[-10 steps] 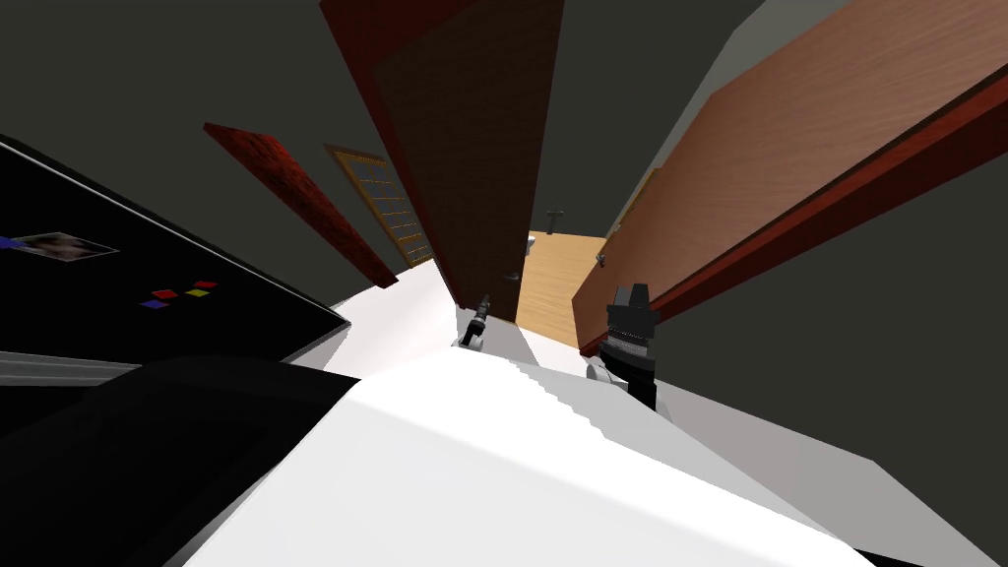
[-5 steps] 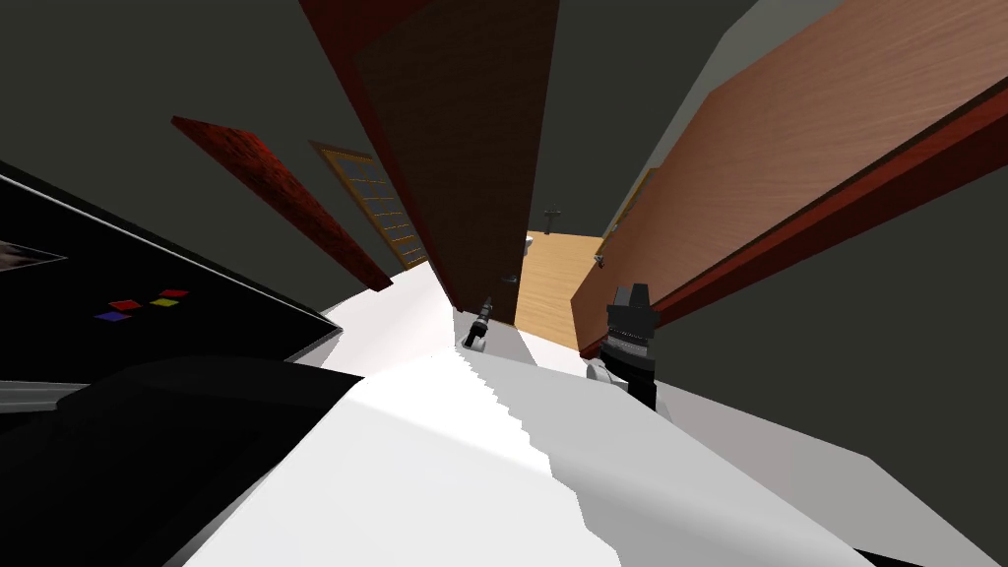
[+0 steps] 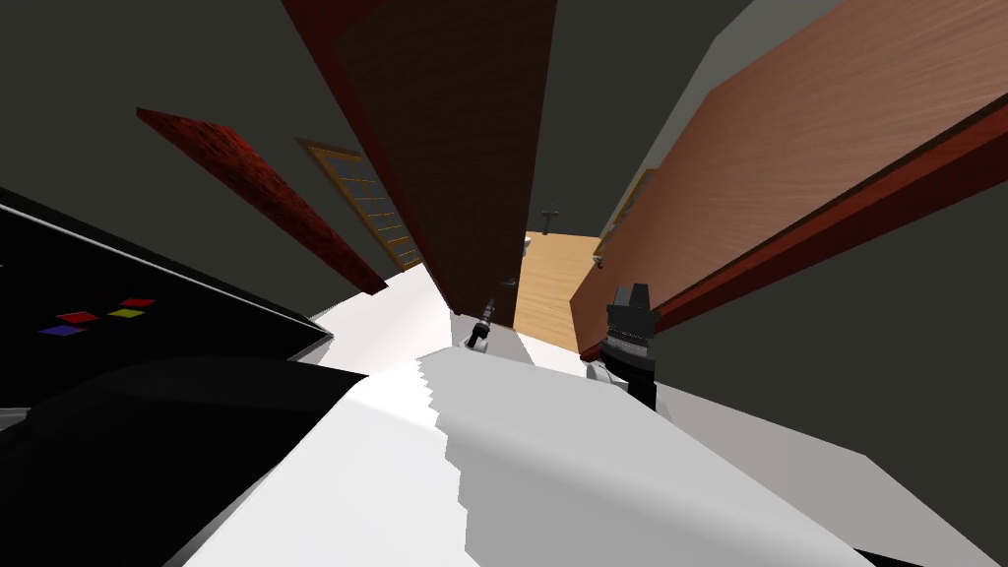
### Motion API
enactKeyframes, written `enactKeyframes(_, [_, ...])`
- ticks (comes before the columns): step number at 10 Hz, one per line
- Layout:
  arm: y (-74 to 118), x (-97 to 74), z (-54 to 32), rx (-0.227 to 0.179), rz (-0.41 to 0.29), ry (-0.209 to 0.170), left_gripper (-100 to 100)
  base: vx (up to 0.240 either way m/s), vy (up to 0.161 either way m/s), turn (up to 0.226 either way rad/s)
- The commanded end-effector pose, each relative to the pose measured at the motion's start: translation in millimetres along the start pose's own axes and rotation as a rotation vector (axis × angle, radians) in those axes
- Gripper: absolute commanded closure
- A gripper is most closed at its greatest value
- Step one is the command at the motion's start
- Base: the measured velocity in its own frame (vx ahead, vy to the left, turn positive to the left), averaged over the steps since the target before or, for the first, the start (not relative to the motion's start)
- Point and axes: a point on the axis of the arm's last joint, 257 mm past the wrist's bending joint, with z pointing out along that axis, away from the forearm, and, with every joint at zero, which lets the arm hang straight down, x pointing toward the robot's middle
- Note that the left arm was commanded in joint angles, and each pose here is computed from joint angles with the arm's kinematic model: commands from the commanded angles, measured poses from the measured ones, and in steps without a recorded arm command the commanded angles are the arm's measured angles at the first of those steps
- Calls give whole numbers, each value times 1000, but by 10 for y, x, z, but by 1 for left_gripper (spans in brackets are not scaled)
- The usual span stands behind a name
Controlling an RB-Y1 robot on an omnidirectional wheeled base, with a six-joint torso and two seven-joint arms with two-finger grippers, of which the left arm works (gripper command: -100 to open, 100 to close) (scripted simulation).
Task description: Push the door open
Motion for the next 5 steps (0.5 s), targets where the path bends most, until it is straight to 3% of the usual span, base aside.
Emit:
enactKeyframes(1, [68,90,-11,-17,-12,10,-100,132,17,-72])
enactKeyframes(5, [191,289,-30,-46,-37,29,-100,115,15,-42])
